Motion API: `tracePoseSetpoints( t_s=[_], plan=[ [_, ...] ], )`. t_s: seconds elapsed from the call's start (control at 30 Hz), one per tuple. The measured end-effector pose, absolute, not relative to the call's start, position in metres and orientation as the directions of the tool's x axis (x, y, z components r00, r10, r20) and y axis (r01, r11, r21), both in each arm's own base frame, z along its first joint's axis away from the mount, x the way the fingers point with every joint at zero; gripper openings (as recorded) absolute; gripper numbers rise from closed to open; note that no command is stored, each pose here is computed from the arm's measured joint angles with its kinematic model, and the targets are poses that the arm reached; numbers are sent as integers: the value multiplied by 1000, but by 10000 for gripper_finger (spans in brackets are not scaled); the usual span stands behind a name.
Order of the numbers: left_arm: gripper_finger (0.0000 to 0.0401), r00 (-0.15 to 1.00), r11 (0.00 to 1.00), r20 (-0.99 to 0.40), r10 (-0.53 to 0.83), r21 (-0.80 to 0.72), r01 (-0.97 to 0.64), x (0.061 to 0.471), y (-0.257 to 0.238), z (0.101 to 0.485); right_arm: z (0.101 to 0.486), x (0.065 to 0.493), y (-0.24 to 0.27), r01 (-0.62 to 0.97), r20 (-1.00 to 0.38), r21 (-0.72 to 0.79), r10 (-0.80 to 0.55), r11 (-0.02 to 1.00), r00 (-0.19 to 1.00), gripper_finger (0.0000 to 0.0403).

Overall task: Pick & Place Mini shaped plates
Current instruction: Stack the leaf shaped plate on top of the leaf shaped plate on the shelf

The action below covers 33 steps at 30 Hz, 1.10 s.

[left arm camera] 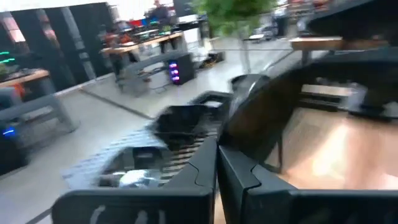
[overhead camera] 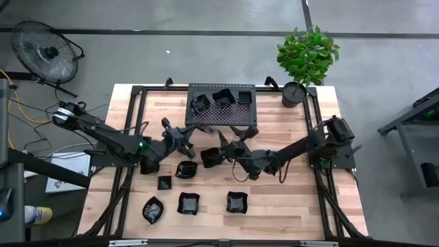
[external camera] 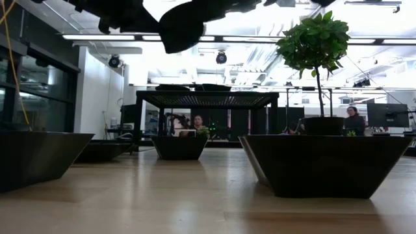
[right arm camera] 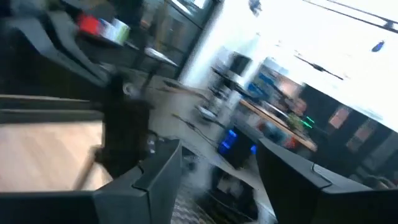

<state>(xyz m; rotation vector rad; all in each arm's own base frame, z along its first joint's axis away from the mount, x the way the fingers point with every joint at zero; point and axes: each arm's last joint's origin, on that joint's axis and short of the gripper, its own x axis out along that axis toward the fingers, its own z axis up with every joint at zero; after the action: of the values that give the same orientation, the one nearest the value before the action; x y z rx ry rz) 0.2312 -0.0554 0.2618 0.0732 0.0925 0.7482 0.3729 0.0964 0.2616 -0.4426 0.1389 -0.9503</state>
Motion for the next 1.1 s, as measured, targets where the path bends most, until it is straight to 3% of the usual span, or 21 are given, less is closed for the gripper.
tracePoseSetpoints(
  t_s=[0.23, 0.47, 0.77, 1.1],
  plan=[
    [0, 716, 719, -68, 694, 48, -693, 222, -28, 281, 263, 362, 111, 788, 31, -468, -884, 400, 467, 204],
    [0, 707, 716, -191, 681, -29, -697, 210, 5, 285, 262, 354, 125, 787, 1, -507, -913, 350, 407, 205],
    [0, 739, 738, -364, 567, -174, -652, 203, 56, 296, 262, 345, 148, 764, 0, -508, -887, 398, 462, 204],
    [0, 740, 686, -523, 424, -347, -639, 188, 113, 312, 262, 342, 156, 760, 0, -496, -875, 421, 485, 204]
  ],
)
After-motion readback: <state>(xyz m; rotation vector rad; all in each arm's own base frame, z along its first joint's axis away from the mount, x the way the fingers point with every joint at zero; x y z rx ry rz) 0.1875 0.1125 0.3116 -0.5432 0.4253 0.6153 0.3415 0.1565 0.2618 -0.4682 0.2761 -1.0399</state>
